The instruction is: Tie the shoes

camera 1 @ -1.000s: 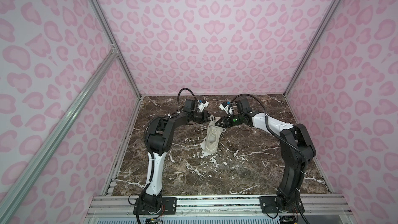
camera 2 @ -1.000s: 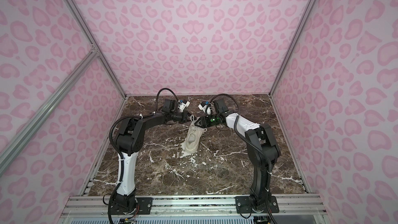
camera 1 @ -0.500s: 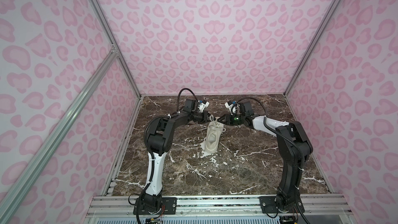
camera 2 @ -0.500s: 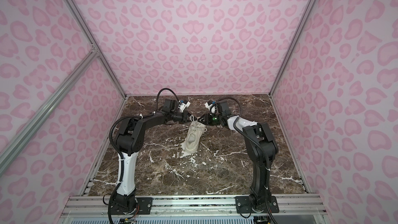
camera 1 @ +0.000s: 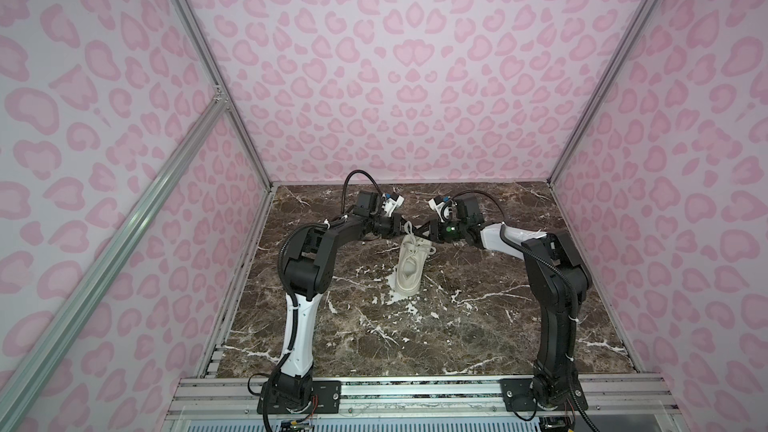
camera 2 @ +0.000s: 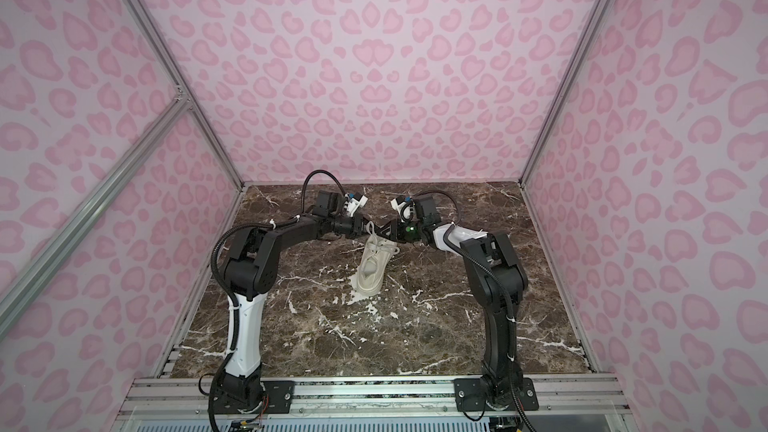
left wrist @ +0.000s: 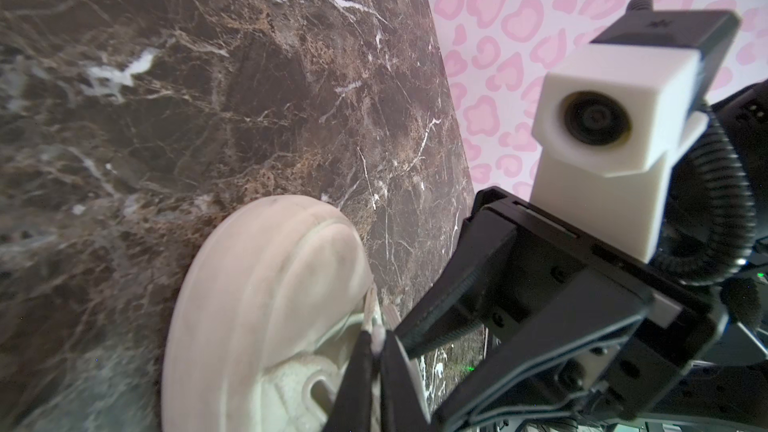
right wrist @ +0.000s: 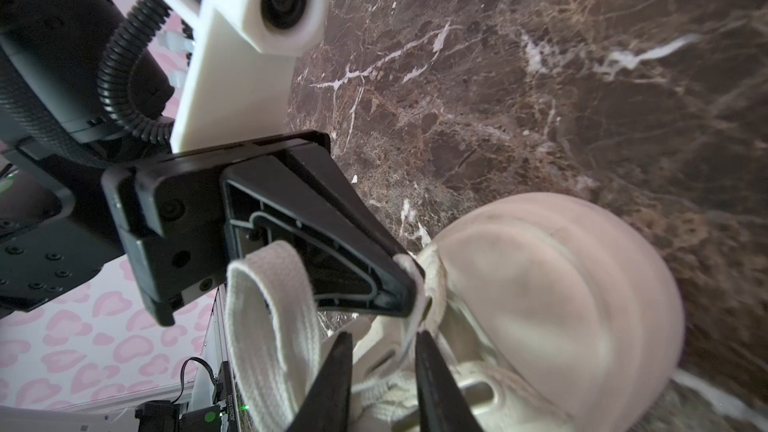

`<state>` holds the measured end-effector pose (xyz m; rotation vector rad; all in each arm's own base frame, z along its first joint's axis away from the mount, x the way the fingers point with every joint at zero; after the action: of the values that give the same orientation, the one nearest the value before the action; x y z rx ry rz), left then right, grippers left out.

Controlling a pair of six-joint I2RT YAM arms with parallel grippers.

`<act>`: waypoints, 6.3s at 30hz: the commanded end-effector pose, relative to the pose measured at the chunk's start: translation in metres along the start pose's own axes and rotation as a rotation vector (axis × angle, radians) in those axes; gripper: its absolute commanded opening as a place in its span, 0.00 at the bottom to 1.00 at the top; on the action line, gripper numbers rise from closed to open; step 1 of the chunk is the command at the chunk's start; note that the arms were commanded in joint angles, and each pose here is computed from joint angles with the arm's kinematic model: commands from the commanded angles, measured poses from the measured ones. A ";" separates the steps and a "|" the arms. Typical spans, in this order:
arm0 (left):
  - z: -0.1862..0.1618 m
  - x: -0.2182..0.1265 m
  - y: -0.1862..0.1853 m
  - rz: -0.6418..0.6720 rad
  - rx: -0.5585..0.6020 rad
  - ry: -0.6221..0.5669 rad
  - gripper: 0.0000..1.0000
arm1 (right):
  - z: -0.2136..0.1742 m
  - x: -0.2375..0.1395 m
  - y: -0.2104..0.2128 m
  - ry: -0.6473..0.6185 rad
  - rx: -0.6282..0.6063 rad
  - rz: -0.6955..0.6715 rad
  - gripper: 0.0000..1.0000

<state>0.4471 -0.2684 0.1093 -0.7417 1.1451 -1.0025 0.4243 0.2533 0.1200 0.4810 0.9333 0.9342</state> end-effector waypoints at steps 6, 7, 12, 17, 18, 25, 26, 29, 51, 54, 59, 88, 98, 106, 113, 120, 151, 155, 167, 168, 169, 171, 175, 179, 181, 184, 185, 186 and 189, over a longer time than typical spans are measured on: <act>0.003 -0.004 -0.008 -0.014 0.038 -0.021 0.13 | -0.001 0.005 -0.003 0.011 -0.003 0.009 0.10; 0.004 -0.005 -0.008 -0.010 0.041 -0.027 0.17 | -0.001 0.005 -0.003 0.010 -0.003 0.008 0.08; 0.013 -0.016 -0.015 0.013 0.074 -0.086 0.35 | -0.003 0.002 -0.001 0.005 -0.005 -0.002 0.02; 0.021 -0.039 -0.020 0.049 0.095 -0.149 0.44 | -0.004 -0.002 -0.001 -0.008 -0.005 -0.014 0.00; 0.021 -0.044 -0.021 0.055 0.096 -0.161 0.44 | -0.004 -0.002 -0.001 -0.010 -0.004 -0.016 0.00; 0.006 -0.066 -0.025 0.096 0.108 -0.181 0.45 | -0.004 -0.002 -0.002 -0.014 -0.001 -0.020 0.00; 0.000 -0.067 -0.021 0.104 0.094 -0.174 0.45 | -0.004 -0.002 -0.002 -0.015 -0.003 -0.021 0.00; -0.009 -0.071 -0.023 0.100 0.092 -0.182 0.46 | -0.003 -0.003 -0.001 -0.016 -0.007 -0.022 0.00; -0.024 -0.038 -0.043 0.083 0.136 -0.110 0.46 | -0.001 -0.005 0.001 -0.001 -0.022 -0.031 0.00; -0.023 -0.034 -0.044 0.072 0.137 -0.104 0.43 | -0.002 -0.005 0.001 0.000 -0.022 -0.033 0.00; -0.024 -0.033 -0.042 0.078 0.129 -0.102 0.29 | -0.003 -0.007 0.000 -0.005 -0.020 -0.044 0.00; -0.022 -0.043 -0.032 0.139 0.115 -0.092 0.13 | -0.011 -0.048 -0.023 -0.096 0.038 -0.168 0.00; -0.022 -0.046 -0.023 0.154 0.104 -0.088 0.13 | -0.014 -0.058 -0.032 -0.095 0.056 -0.202 0.00; -0.023 -0.045 -0.022 0.150 0.099 -0.082 0.15 | -0.017 -0.063 -0.035 -0.102 0.065 -0.205 0.00; -0.022 -0.045 -0.025 0.130 0.101 -0.089 0.25 | -0.018 -0.062 -0.033 -0.096 0.064 -0.194 0.00; -0.019 -0.045 -0.026 0.132 0.101 -0.097 0.26 | -0.024 -0.063 -0.039 -0.075 0.074 -0.224 0.00; -0.045 -0.045 -0.085 0.200 0.265 -0.131 0.42 | -0.021 -0.062 -0.040 -0.066 0.070 -0.264 0.00; -0.042 -0.035 -0.084 0.202 0.252 -0.125 0.45 | -0.021 -0.061 -0.041 -0.063 0.071 -0.263 0.00; -0.044 -0.019 -0.084 0.185 0.235 -0.092 0.48 | -0.019 -0.062 -0.040 -0.070 0.069 -0.262 0.00; -0.044 -0.020 -0.086 0.190 0.237 -0.094 0.48 | -0.019 -0.062 -0.039 -0.068 0.069 -0.259 0.00; -0.044 -0.021 -0.086 0.199 0.237 -0.102 0.48 | -0.019 -0.061 -0.040 -0.067 0.069 -0.258 0.00; -0.044 -0.025 -0.087 0.210 0.244 -0.119 0.48 | -0.019 -0.062 -0.039 -0.068 0.067 -0.258 0.00; -0.042 -0.020 -0.087 0.197 0.234 -0.101 0.49 | -0.019 -0.061 -0.040 -0.064 0.068 -0.257 0.00; -0.041 -0.013 -0.080 0.199 0.221 -0.095 0.49 | -0.019 -0.061 -0.040 -0.067 0.071 -0.256 0.00; -0.040 -0.011 -0.078 0.198 0.218 -0.093 0.50 | -0.019 -0.061 -0.039 -0.068 0.072 -0.252 0.00; -0.042 -0.008 -0.077 0.196 0.217 -0.089 0.49 | -0.020 -0.060 -0.040 -0.066 0.074 -0.250 0.00; -0.041 -0.008 -0.078 0.193 0.216 -0.089 0.49 | -0.019 -0.060 -0.040 -0.067 0.074 -0.249 0.00; -0.041 -0.007 -0.078 0.186 0.216 -0.091 0.49 | -0.019 -0.060 -0.040 -0.067 0.074 -0.249 0.00; -0.042 -0.003 -0.074 0.183 0.205 -0.082 0.49 | -0.019 -0.059 -0.040 -0.067 0.075 -0.249 0.00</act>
<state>0.3836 -0.2898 0.1618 -0.4859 1.0198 -0.8859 0.4091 0.1802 0.1108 0.4477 0.9530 0.6503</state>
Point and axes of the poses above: each gripper's point midway between its finger pads, its own x axis out along the fingers, its own y axis along the line the jaws close on, z = x × y, the point moved 5 cm from there along -x, back along the fingers, and after that the axes turned 7 degrees about -x, right-handed, at the moved point
